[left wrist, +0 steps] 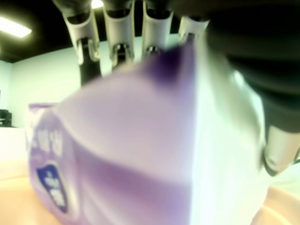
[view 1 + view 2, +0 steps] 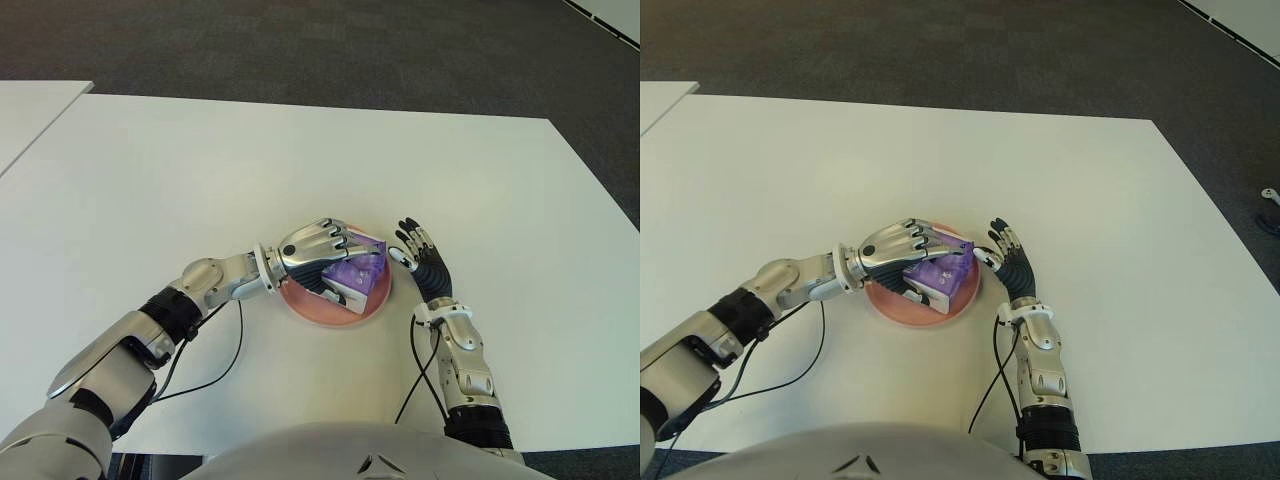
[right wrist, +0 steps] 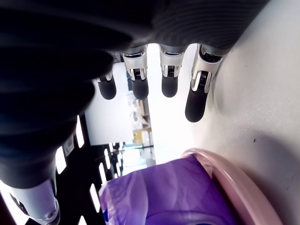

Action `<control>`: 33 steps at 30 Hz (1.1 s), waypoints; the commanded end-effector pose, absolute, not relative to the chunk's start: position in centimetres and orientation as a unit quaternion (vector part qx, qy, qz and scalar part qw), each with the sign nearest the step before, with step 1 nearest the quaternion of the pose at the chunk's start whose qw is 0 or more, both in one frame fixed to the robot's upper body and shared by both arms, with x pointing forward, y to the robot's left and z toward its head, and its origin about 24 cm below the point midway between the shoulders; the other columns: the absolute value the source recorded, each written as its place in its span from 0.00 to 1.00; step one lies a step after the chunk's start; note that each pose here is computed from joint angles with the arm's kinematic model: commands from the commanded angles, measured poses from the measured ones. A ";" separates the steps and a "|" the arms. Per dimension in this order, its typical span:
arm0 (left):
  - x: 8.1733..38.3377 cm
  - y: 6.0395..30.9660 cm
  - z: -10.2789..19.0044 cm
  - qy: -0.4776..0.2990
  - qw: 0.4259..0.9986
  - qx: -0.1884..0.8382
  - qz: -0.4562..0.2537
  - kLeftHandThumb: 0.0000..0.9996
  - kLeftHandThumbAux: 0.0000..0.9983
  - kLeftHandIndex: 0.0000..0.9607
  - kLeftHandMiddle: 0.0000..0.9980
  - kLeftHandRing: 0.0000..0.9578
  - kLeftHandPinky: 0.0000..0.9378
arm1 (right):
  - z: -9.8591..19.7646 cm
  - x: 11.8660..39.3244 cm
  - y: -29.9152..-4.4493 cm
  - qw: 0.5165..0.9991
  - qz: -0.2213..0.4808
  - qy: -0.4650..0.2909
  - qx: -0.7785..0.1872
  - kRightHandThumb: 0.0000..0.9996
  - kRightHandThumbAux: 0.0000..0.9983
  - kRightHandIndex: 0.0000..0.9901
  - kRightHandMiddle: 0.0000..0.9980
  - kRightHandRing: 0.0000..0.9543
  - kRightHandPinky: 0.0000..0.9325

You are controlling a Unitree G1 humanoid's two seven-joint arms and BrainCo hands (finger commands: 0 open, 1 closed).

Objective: Put the tissue paper into the plate.

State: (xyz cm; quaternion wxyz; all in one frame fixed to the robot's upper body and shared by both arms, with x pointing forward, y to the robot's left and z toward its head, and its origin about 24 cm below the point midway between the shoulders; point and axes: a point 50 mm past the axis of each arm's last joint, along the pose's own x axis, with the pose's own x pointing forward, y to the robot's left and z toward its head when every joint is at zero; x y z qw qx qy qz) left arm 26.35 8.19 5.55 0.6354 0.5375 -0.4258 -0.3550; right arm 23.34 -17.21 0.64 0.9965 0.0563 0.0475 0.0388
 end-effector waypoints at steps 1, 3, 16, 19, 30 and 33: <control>25.6 9.6 3.7 -0.345 0.584 0.619 -0.396 0.08 0.35 0.01 0.01 0.00 0.00 | -2.5 21.5 -17.7 0.989 0.021 0.132 0.067 0.00 0.71 0.00 0.05 0.03 0.02; 25.6 9.6 3.8 -0.341 0.567 0.640 -0.390 0.08 0.34 0.00 0.00 0.00 0.00 | -2.5 21.4 -17.7 0.989 0.022 0.132 0.067 0.00 0.72 0.00 0.05 0.03 0.02; 25.7 9.9 3.9 -0.338 0.528 0.694 -0.354 0.02 0.33 0.00 0.00 0.00 0.00 | -2.6 21.3 -17.8 0.989 0.022 0.134 0.063 0.00 0.72 0.00 0.05 0.03 0.03; 25.7 10.0 3.9 -0.340 0.527 0.695 -0.352 0.01 0.33 0.00 0.00 0.00 0.00 | -2.7 21.3 -17.8 0.989 0.022 0.134 0.063 0.00 0.72 0.00 0.05 0.03 0.03; 25.8 10.3 4.0 -0.339 0.528 0.695 -0.352 0.00 0.33 0.00 0.00 0.00 0.00 | -2.7 21.3 -17.8 0.988 0.023 0.135 0.066 0.02 0.72 0.01 0.05 0.03 0.04; 25.9 10.4 4.1 -0.337 0.529 0.695 -0.352 0.00 0.33 0.00 0.00 0.00 0.00 | -2.7 21.3 -17.8 0.988 0.023 0.135 0.066 0.02 0.72 0.01 0.05 0.03 0.04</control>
